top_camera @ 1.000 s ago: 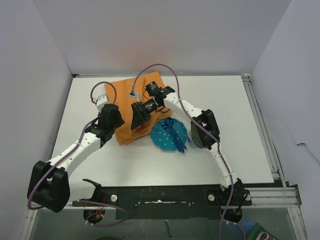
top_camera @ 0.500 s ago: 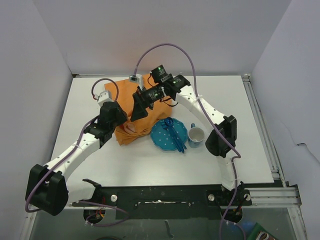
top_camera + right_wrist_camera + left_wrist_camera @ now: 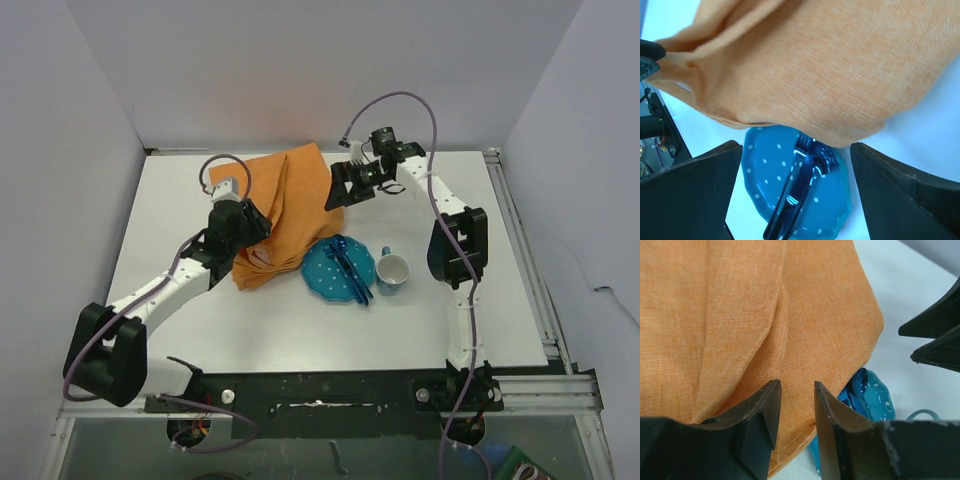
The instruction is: Set the dinner table for one person
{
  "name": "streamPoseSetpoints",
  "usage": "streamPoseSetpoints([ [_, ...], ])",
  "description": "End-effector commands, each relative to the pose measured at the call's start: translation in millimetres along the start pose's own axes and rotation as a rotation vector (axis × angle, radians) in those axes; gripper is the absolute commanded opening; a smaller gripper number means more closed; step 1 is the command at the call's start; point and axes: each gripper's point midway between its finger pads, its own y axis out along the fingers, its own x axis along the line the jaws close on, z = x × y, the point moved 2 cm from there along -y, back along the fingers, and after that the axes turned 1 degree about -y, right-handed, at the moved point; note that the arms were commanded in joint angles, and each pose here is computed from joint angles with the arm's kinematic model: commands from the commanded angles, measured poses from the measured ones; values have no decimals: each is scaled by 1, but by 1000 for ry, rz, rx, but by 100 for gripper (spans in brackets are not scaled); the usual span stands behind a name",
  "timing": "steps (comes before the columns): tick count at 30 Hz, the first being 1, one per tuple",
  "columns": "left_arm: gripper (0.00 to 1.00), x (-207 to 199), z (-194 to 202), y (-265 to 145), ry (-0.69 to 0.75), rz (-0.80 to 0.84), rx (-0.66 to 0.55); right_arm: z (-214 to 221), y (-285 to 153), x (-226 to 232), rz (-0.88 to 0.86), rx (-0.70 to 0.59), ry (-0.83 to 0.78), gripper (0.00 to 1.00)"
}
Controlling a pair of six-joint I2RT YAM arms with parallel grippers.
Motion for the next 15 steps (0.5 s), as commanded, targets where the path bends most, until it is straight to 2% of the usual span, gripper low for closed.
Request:
streamPoseSetpoints([
  [1,33,-39,-3,21,23,168,15,2,8,9,-8,2,-3,94],
  [6,29,-51,9,52,47,189,75,15,10,16,-40,-4,14,93],
  [8,21,-51,17,62,51,187,104,17,8,19,-40,-4,14,93],
  [12,0,-39,28,79,67,115,138,20,5,20,-35,0,13,93],
  [15,0,-14,32,88,105,-21,137,21,4,21,-41,2,13,92],
])
